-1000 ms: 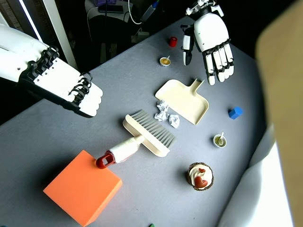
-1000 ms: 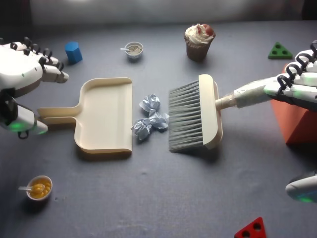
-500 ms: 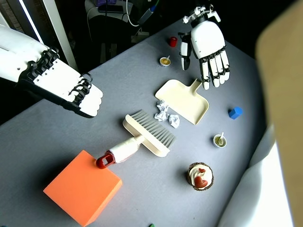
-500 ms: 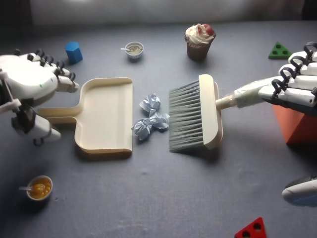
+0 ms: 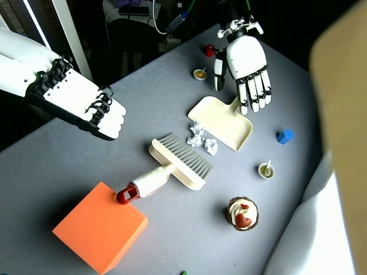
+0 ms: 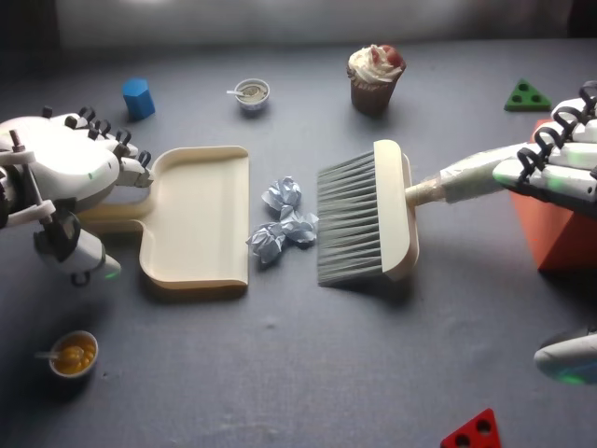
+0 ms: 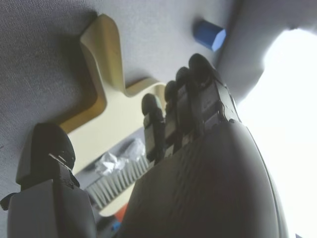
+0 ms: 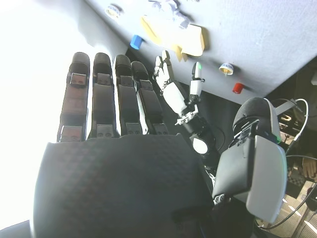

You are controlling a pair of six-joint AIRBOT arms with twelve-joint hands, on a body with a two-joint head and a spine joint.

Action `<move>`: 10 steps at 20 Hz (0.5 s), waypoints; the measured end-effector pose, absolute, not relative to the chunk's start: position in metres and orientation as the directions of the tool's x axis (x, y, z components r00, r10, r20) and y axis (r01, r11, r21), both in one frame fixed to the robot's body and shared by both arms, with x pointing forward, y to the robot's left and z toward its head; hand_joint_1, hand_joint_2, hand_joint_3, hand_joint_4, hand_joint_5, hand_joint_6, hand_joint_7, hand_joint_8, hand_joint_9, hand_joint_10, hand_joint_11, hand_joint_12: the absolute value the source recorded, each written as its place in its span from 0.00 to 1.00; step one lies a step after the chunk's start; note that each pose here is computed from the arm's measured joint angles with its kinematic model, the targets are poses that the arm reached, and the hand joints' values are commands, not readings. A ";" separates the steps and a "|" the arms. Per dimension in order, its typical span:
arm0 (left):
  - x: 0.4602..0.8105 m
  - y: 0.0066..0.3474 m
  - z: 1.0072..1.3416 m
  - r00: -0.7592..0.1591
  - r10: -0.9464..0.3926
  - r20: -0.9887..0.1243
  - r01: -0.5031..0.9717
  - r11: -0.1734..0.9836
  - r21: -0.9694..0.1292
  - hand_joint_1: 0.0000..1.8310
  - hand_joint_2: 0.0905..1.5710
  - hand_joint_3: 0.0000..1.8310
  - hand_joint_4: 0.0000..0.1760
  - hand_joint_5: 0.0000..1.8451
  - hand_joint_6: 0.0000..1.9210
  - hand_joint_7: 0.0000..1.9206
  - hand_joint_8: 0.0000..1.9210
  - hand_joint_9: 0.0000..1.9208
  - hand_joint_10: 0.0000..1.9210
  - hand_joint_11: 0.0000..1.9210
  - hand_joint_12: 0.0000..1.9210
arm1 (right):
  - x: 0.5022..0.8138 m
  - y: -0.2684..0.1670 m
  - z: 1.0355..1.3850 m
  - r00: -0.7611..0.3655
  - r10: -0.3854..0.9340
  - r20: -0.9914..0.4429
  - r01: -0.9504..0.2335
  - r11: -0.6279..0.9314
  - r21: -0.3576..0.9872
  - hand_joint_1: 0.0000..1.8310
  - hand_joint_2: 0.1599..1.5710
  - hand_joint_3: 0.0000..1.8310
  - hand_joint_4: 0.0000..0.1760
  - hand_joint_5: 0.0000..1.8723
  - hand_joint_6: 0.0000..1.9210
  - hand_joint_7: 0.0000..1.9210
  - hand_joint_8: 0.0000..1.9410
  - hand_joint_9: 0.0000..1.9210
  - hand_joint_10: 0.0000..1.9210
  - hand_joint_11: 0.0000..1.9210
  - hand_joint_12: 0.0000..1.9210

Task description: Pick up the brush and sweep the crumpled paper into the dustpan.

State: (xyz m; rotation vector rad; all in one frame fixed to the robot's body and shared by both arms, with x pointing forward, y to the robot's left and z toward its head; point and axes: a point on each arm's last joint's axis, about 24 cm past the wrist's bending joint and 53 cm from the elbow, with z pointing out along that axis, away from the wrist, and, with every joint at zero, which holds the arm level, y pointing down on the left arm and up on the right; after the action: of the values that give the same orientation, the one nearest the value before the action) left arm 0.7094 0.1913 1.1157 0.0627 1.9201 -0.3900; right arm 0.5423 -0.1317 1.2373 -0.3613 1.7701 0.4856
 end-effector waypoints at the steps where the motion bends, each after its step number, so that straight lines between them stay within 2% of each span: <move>1: 0.710 0.189 1.114 -0.382 -0.143 -0.913 0.228 0.943 -0.243 0.44 0.63 0.00 0.35 0.17 0.00 0.09 0.00 0.08 0.00 0.00 0.19 | 0.544 -0.134 1.239 -0.238 0.013 -0.971 -0.470 0.874 0.127 0.00 0.55 0.00 0.00 0.09 0.00 0.10 0.00 0.09 0.00 0.09 0.00; 2: 0.710 0.189 1.114 -0.383 -0.143 -0.913 0.229 0.942 -0.244 0.44 0.63 0.00 0.35 0.17 0.00 0.09 0.00 0.08 0.00 0.00 0.19 | 0.545 -0.135 1.238 -0.233 0.006 -0.972 -0.458 0.881 0.115 0.00 0.55 0.00 0.00 0.09 0.00 0.10 0.00 0.09 0.00 0.09 0.00; 3: 0.711 0.191 1.114 -0.382 -0.141 -0.913 0.226 0.944 -0.241 0.42 0.63 0.00 0.40 0.17 0.00 0.09 0.00 0.08 0.00 0.00 0.21 | 0.545 -0.137 1.238 -0.230 0.009 -0.973 -0.449 0.886 0.114 0.00 0.56 0.01 0.00 0.09 0.00 0.10 0.00 0.10 0.00 0.09 0.00; 5: 0.715 0.198 1.116 -0.373 -0.147 -0.916 0.210 0.948 -0.238 0.43 0.62 0.00 0.39 0.19 0.00 0.10 0.00 0.09 0.00 0.00 0.21 | 0.547 -0.139 1.239 -0.233 0.021 -0.972 -0.436 0.891 0.124 0.00 0.56 0.00 0.00 0.09 0.00 0.10 0.00 0.10 0.00 0.10 0.01; 7: 0.716 0.201 1.116 -0.369 -0.150 -0.917 0.203 0.950 -0.237 0.44 0.62 0.00 0.32 0.19 0.00 0.09 0.00 0.08 0.00 0.00 0.20 | 0.547 -0.140 1.239 -0.230 0.021 -0.973 -0.432 0.894 0.121 0.00 0.56 0.00 0.00 0.10 0.00 0.11 0.00 0.10 0.00 0.09 0.00; 9: 0.718 0.203 1.116 -0.371 -0.147 -0.917 0.201 0.951 -0.234 0.44 0.63 0.00 0.35 0.19 0.00 0.09 0.00 0.08 0.00 0.00 0.19 | 0.547 -0.138 1.241 -0.209 -0.002 -0.978 -0.448 0.889 0.094 0.00 0.56 0.00 0.00 0.10 0.00 0.11 0.00 0.11 0.01 0.11 0.01; 10: 0.720 0.206 1.118 -0.363 -0.145 -0.920 0.198 0.953 -0.228 0.45 0.61 0.00 0.36 0.20 0.00 0.11 0.00 0.09 0.00 0.00 0.21 | 0.547 -0.139 1.242 -0.210 0.004 -0.978 -0.444 0.890 0.099 0.00 0.56 0.00 0.00 0.09 0.00 0.10 0.00 0.10 0.00 0.09 0.00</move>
State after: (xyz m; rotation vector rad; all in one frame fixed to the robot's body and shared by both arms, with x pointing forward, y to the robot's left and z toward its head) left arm 0.7203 0.2060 1.1179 0.0381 1.9097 -0.3576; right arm 0.5469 -0.1385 1.2415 -0.3363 1.7447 0.4227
